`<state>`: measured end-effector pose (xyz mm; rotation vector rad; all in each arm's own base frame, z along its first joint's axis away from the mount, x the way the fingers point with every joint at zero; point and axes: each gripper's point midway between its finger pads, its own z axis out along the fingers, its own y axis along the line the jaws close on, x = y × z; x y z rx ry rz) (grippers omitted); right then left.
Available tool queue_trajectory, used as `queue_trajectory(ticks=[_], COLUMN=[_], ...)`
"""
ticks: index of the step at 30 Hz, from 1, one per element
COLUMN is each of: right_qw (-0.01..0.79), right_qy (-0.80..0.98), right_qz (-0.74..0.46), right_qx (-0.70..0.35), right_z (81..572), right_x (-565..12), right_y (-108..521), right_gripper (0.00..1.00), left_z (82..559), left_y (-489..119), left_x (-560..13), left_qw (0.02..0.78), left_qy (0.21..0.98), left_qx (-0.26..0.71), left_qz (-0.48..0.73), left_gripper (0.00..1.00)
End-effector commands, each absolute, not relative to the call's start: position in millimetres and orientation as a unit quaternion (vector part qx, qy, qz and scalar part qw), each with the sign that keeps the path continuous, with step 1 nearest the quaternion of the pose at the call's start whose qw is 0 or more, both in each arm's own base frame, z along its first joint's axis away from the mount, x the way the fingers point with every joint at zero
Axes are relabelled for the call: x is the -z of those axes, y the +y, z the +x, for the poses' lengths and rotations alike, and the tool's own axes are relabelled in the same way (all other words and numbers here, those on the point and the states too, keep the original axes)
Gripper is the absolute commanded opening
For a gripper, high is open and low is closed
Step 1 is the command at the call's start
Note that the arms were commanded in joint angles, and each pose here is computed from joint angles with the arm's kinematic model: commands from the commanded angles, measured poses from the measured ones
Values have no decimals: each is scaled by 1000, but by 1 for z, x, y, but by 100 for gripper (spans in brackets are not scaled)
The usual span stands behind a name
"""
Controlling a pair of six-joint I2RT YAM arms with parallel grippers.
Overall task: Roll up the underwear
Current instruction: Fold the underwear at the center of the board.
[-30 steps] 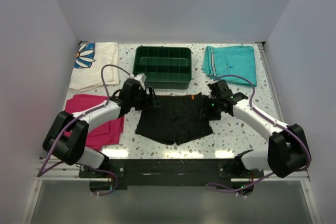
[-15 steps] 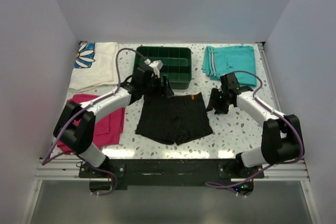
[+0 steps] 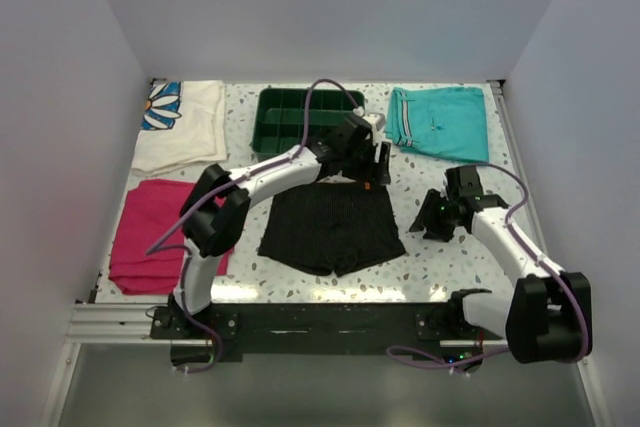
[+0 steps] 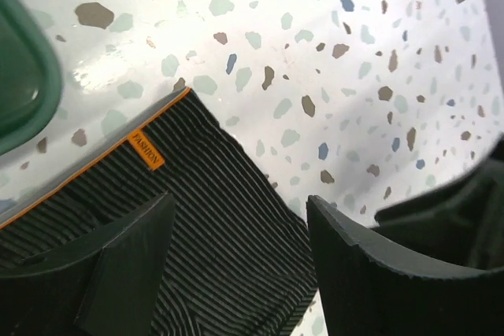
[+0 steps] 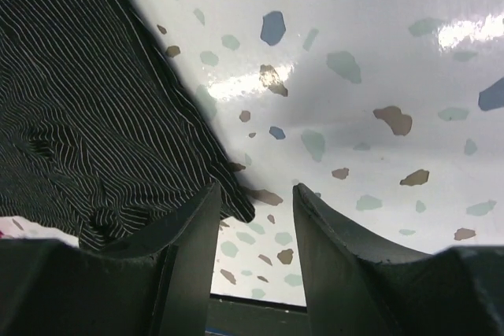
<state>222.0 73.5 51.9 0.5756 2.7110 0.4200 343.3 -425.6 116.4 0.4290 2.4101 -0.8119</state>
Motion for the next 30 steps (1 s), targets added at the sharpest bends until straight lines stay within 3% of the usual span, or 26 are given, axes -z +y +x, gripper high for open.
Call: queue_trajectory(ticks=[1,12,30], right_qw=[166,142,138], right_qy=[943,943,946], right_qz=[232,237,220], right_qx=[-173,-186,-195], right_z=[205,181,185], right_x=[-50,-30,-26], right_y=[80,85,89], right_gripper=[46,45,44], left_z=[347,364,381], left_y=[-444,-457,-470], left_x=[-98,-66,-57], left_qw=[256,256,261], left_qy=[915,925,927], left_qx=[270,243,236], left_qz=[155,139,130], left_gripper=[72,71,67])
